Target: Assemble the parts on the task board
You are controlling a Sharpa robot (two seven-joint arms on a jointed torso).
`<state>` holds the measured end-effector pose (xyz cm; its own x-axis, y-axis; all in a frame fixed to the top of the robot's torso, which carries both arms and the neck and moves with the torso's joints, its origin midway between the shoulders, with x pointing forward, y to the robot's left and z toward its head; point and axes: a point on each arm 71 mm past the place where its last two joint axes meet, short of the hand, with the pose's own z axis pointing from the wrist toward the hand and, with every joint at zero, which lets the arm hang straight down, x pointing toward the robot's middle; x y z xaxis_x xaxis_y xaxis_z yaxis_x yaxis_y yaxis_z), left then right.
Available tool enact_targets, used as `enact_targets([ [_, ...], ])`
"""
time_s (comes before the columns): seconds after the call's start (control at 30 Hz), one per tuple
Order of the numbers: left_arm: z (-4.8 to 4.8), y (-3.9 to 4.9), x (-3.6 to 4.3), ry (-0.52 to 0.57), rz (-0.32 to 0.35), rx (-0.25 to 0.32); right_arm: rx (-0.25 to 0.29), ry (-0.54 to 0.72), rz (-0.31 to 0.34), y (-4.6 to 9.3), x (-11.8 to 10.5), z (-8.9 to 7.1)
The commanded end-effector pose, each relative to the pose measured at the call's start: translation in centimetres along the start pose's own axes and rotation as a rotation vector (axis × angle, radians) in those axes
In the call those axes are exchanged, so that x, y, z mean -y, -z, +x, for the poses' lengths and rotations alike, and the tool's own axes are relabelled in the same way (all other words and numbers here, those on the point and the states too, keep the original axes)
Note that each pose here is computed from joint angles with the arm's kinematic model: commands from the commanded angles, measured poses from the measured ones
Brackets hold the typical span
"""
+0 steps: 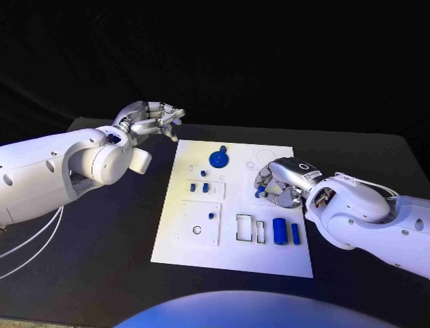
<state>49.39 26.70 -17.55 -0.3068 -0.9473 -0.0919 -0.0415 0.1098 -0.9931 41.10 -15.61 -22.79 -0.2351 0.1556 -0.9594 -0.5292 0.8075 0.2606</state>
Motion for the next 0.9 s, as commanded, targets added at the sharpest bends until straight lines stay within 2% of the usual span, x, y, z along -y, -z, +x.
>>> enact_targets([
  [0.03,0.25,-0.1,0.04,0.01,0.001,-0.018,0.059,0.007,-0.028,0.2,-0.8,-1.1],
  [0.27,0.47,-0.34,-0.02,0.009,-0.002,-0.018,0.118,-0.005,-0.068,0.6,-2.2,-3.4],
  [0.47,0.74,-0.7,-0.09,0.01,-0.001,-0.023,0.127,-0.049,-0.128,0.6,-4.8,-3.7],
  [0.67,0.71,-0.97,-0.21,0.004,-0.005,-0.014,0.11,-0.082,-0.199,-0.1,-7.7,-3.1],
  [0.73,0.78,-1.1,-0.23,0.003,-0.004,-0.015,0.094,-0.093,-0.237,-0.6,-9.1,-2.3],
  [0.9,1.02,-1.3,-0.24,0.004,-0.002,-0.021,0.053,-0.116,-0.286,-1.2,-11.0,-0.3],
])
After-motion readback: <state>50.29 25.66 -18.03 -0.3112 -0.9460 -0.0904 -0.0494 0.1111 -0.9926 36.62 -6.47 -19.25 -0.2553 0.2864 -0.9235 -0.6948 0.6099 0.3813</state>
